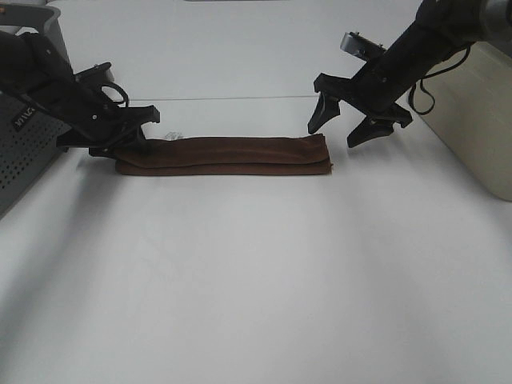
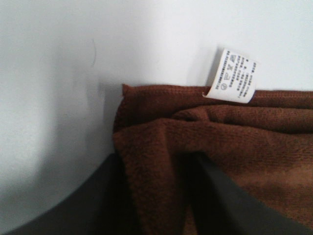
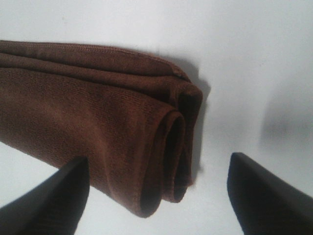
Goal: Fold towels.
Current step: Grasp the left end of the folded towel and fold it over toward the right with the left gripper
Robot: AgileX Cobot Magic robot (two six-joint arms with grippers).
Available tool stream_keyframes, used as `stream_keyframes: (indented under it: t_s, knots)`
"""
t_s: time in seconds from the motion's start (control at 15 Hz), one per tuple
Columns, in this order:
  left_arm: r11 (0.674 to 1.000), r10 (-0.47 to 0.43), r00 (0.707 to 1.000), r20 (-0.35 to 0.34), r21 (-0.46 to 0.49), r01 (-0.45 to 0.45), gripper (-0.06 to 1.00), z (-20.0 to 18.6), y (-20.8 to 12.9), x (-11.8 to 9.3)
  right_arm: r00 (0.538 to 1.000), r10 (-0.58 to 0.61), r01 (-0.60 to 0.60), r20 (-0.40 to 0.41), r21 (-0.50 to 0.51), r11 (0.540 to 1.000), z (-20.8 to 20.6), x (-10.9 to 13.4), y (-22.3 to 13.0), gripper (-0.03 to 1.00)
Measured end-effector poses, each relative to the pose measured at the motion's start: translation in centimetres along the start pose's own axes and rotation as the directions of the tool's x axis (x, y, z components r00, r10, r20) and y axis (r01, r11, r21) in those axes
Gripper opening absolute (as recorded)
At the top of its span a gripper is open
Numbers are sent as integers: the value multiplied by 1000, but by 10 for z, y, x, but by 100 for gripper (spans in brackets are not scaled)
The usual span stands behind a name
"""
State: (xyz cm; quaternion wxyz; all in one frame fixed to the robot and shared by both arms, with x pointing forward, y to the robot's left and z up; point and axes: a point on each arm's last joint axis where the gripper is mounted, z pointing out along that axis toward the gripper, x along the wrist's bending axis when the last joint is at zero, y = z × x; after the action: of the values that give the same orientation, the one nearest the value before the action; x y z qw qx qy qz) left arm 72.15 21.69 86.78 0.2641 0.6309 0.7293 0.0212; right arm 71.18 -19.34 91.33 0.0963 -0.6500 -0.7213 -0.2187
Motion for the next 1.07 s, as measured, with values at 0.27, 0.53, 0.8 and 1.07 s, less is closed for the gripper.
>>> stream_keyframes:
  t_s: [0.27,0.53,0.8,1.07]
  knots:
    - [1000,22,1000,-9,2,-22,5,-3,0,-1,1000,0,0,-1,6,1000,0,0,-1,74]
    - [998,68,994,-80,-5,-69,5,-50,15,0,1000,3,-3,-9,21,1000,0,1,-2,74]
    - [992,109,993,-33,-55,-111,5,-96,36,-58,999,-12,17,-47,94,995,-10,9,-3,74]
    - [987,145,989,38,-73,-142,5,-90,26,-117,998,-27,35,-64,129,991,-24,17,-5,74]
